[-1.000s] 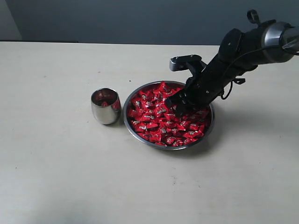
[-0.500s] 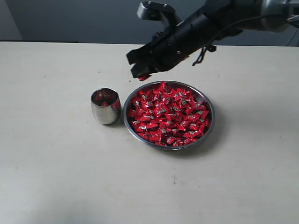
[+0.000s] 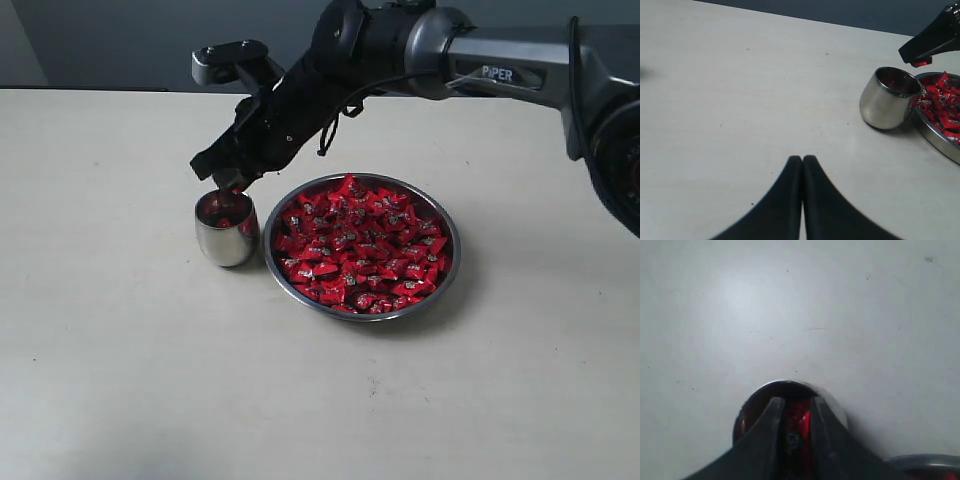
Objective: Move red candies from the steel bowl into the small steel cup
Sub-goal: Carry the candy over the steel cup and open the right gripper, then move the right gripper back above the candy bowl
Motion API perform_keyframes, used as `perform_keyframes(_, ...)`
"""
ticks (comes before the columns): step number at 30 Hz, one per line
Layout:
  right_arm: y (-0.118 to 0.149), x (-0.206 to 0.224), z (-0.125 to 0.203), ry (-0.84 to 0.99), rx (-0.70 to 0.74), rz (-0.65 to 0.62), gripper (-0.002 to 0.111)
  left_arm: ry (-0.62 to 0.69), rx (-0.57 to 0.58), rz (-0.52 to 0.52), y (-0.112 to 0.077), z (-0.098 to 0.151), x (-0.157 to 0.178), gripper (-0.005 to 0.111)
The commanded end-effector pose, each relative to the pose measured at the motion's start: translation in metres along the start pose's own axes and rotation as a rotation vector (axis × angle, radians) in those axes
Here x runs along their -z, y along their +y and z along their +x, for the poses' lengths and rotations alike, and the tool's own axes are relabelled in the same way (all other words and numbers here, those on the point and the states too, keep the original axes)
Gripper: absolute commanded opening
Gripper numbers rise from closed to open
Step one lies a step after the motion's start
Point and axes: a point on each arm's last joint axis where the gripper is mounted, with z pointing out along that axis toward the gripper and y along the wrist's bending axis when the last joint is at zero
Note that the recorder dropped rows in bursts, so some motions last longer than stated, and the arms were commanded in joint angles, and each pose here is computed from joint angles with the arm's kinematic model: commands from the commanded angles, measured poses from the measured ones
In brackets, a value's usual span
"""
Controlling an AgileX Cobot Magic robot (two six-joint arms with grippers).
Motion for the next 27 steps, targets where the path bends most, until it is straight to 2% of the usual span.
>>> perform_keyframes(1, -0.004, -0.009, 0.003, 0.013, -0.004, 0.011, 0.001, -0.01, 0.002, -0.003, 0.0, 0.0, 0.0, 0.0)
perform_keyframes(4, -0.004, -0.011, 0.004, 0.012, -0.019, 0.002, 0.001, -0.01, 0.002, -0.003, 0.0, 0.0, 0.0, 0.0)
perform_keyframes(6, -0.004, -0.011, 0.003, 0.008, -0.023, 0.0, 0.009, -0.01, 0.002, -0.003, 0.0, 0.0, 0.0, 0.0)
perform_keyframes(9, -0.004, -0.011, 0.003, 0.008, -0.023, 0.0, 0.029, -0.01, 0.002, -0.003, 0.0, 0.0, 0.0, 0.0)
perform_keyframes(11, -0.003, -0.01, 0.003, 0.007, -0.026, -0.002, 0.037, -0.01, 0.002, -0.003, 0.0, 0.0, 0.0, 0.0)
perform_keyframes(20, 0.006, 0.019, -0.011, -0.033, -0.019, 0.001, 0.037, -0.01, 0.002, -0.003, 0.0, 0.0, 0.0, 0.0)
perform_keyframes(27, -0.001, 0.03, -0.003, 0.076, -0.051, 0.118, 0.037, -0.01, 0.002, -0.003, 0.0, 0.0, 0.0, 0.0)
